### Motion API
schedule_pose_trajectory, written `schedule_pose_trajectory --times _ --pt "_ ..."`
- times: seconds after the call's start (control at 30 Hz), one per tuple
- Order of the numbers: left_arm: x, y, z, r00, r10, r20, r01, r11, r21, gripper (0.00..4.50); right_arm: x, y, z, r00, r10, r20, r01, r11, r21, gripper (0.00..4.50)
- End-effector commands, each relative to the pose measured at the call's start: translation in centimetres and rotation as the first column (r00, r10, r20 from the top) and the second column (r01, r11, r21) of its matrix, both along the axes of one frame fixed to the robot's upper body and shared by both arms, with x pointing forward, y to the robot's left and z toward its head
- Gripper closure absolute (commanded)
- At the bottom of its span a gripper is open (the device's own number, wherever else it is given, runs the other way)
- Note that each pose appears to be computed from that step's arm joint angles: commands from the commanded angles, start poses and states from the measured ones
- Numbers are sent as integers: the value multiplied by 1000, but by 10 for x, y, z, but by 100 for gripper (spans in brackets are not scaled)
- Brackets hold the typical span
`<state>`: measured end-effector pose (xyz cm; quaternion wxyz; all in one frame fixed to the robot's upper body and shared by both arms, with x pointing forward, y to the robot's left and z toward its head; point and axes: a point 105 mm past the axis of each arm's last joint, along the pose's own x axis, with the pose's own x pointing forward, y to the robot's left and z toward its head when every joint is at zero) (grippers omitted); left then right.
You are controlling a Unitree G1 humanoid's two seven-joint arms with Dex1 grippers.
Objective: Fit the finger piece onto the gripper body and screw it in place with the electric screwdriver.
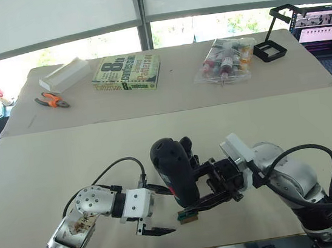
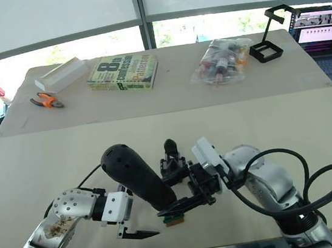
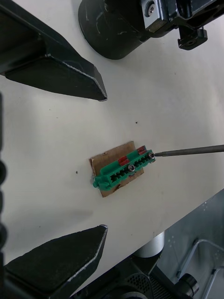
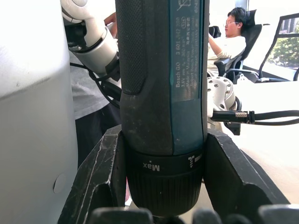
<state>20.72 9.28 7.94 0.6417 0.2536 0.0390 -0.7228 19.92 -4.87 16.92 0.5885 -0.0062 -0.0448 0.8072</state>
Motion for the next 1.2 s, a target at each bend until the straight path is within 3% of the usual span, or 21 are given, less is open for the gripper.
schedule_pose_trajectory --times 0.03,1.2 --pt "0 -2 5 1000 -13 26 13 1000 -9 0 -6 3 13 998 31 61 -34 998 45 262" --pt "1 -1 5 1000 -7 27 7 1000 -7 0 -6 2 11 998 31 56 -32 999 26 262"
